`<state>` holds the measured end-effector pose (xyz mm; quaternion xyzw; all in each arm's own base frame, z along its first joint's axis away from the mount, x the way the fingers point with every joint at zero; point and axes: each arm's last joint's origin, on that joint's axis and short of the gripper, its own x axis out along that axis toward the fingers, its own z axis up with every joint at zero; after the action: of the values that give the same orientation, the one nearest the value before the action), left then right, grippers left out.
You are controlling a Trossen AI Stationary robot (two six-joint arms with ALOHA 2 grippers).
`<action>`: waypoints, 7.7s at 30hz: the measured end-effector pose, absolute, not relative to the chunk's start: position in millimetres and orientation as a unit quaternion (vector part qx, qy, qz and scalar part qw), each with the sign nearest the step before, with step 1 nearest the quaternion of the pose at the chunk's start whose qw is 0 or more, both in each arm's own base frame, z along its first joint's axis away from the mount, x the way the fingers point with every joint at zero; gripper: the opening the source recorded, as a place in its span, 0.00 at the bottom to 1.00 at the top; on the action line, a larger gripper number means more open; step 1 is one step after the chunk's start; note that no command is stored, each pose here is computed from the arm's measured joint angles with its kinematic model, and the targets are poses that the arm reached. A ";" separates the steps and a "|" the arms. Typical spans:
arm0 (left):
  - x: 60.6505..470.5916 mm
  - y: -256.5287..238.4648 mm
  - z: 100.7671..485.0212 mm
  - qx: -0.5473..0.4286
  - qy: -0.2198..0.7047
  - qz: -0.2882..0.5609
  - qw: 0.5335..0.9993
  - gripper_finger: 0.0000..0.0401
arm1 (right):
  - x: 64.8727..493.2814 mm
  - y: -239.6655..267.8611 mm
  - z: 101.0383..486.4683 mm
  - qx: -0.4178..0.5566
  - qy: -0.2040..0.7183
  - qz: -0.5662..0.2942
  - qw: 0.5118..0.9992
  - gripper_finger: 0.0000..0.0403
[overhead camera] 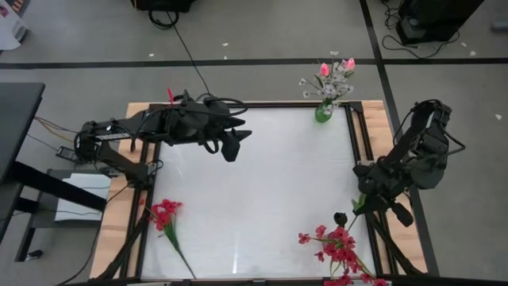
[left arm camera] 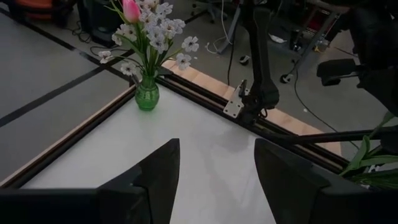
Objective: Sort flowers into vase by color
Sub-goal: Put the black flower into the red vase, then put the red flower into the red vase
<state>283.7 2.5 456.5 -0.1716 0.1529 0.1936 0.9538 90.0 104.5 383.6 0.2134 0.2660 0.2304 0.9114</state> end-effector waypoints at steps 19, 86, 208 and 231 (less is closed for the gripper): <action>283.7 2.5 456.5 -0.181 0.151 0.195 0.952 0.53 | 100.0 116.9 376.6 0.193 0.282 0.216 0.914 0.04; 274.9 20.4 441.3 -0.146 0.237 0.235 0.931 0.53 | 88.4 126.2 358.6 0.223 0.475 0.313 0.791 0.55; 302.7 -143.9 254.6 -0.397 0.360 0.302 0.788 0.04 | 93.4 51.2 399.5 0.379 0.144 0.039 0.913 0.54; 387.7 0.8 385.2 -0.207 0.051 0.095 0.972 0.04 | 103.4 48.4 406.4 0.188 0.058 -0.078 0.977 0.54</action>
<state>387.7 0.8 385.2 -0.2068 0.0512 0.0955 0.9724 103.4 48.4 406.4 0.1881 0.0579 -0.0776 0.9774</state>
